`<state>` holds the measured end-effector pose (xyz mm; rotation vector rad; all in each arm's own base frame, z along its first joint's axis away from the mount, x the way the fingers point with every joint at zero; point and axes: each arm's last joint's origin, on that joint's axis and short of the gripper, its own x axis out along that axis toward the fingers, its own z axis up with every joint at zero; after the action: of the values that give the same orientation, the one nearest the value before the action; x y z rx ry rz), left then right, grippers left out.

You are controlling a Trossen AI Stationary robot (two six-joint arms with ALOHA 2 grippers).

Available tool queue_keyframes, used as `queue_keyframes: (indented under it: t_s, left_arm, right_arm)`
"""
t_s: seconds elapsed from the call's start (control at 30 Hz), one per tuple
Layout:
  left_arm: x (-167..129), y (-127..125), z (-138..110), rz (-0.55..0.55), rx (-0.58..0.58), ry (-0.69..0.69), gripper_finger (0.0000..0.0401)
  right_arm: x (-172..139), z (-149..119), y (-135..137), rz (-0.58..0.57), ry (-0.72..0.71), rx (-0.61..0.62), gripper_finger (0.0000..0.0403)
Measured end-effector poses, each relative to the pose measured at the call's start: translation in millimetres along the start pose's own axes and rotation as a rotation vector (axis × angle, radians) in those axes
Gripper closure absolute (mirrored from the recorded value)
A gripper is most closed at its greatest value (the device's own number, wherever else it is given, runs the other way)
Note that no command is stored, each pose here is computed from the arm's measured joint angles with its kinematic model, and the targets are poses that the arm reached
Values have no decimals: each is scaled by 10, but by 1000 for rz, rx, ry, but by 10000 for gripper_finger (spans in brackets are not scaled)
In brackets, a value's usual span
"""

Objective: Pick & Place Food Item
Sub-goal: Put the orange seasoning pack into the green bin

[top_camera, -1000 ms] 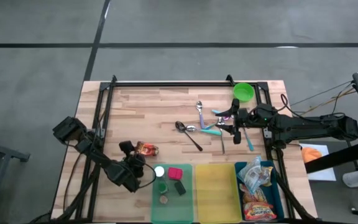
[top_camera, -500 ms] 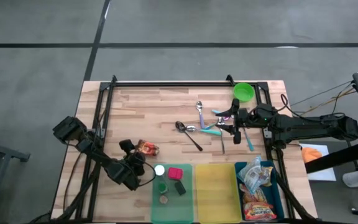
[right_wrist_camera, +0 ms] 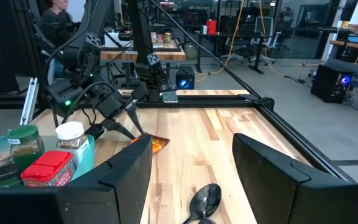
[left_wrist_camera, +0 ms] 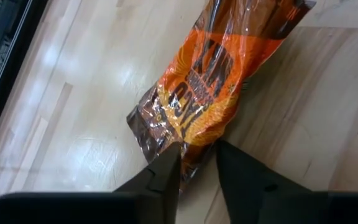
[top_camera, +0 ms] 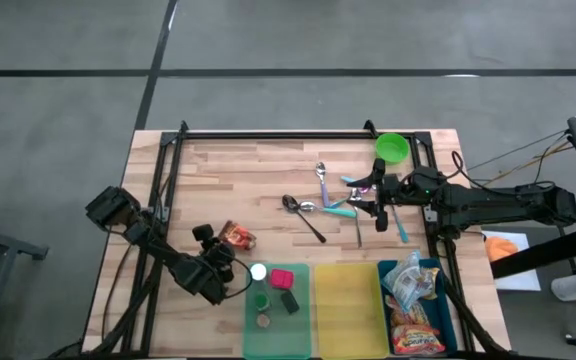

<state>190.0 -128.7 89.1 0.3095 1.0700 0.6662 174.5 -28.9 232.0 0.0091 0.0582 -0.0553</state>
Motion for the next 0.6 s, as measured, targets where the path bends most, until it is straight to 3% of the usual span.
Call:
queue_keyframes:
  t_s: [0.33, 0.6]
  left_arm:
    - [0, -6, 5, -3, -7, -8, 391]
    - [-18, 4, 17, -12, -15, -12, 400]
  right_arm:
    - [0, 0, -1, 0, 0, 0, 181]
    - [0, 0, 0, 0, 0, 0, 181]
